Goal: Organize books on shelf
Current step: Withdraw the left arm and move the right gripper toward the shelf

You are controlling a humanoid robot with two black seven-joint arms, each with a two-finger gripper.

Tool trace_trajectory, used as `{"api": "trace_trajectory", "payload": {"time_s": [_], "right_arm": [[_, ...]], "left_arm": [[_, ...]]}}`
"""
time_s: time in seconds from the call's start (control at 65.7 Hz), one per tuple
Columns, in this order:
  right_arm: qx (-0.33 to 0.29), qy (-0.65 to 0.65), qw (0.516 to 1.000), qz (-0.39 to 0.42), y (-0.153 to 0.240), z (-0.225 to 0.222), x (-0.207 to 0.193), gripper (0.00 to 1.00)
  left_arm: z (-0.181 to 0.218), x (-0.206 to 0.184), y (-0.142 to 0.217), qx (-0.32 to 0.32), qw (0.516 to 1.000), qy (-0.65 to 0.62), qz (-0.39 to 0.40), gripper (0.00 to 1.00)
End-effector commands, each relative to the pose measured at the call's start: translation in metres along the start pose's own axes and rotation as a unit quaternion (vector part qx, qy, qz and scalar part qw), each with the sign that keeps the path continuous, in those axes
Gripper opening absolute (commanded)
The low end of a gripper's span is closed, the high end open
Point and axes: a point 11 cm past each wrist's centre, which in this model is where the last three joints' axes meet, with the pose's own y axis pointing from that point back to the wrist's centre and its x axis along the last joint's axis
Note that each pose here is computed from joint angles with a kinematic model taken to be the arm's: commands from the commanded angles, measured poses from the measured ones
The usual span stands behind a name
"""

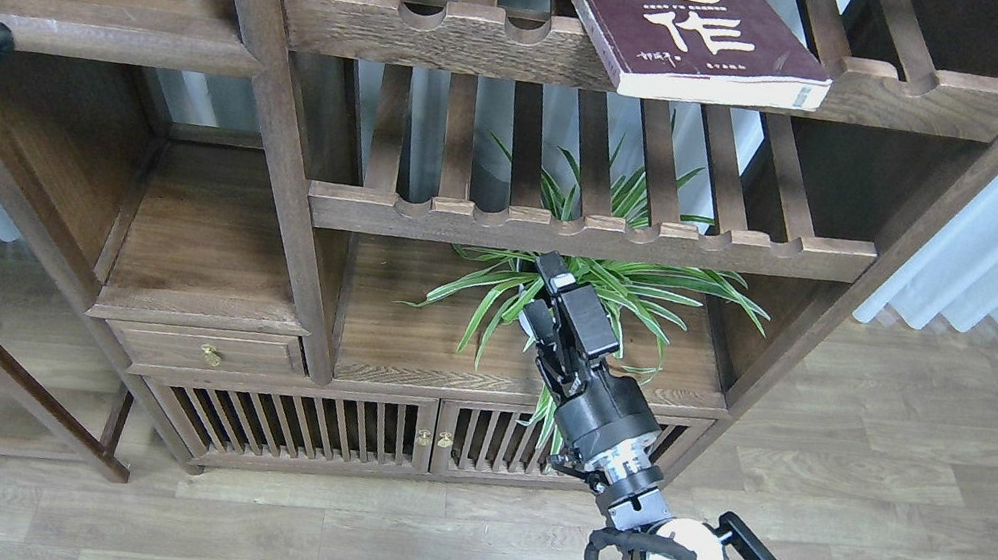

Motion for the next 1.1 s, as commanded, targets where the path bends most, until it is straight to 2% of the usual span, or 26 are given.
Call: {"api": "trace_trajectory", "payload": {"time_s": [0.0,0.487,0.578,0.639,0.715,1.08], "right_arm": [[-0.003,0.0,1.0,0.001,0.0,0.001,0.0,0.98],[-0.019,0.0,1.0,0.003,0.001,0.012,0.002,0.98],[-0.018,-0.001,1.0,0.002,0.001,0.011,0.001,0.98],[-0.019,-0.001,1.0,0.002,0.001,0.011,0.001,0.98],[-0.019,0.0,1.0,0.002,0.0,0.011,0.001,0.98],[-0.02,0.001,1.0,0.001,0.0,0.011,0.001,0.98]], "left_arm": [[-0.003,0.001,0.0,0.009,1.0,-0.002,-0.001,0.01],[-0.015,-0.006,0.003,0.019,0.999,-0.017,-0.019,0.07],[-0.016,-0.006,0.003,0.02,0.999,-0.017,-0.02,0.13],[-0.017,-0.008,0.003,0.021,0.999,-0.018,-0.022,0.25],[-0.018,-0.009,0.003,0.023,0.999,-0.02,-0.023,0.32],[-0.005,-0.017,-0.003,0.006,1.0,-0.006,-0.025,0.34]]}}
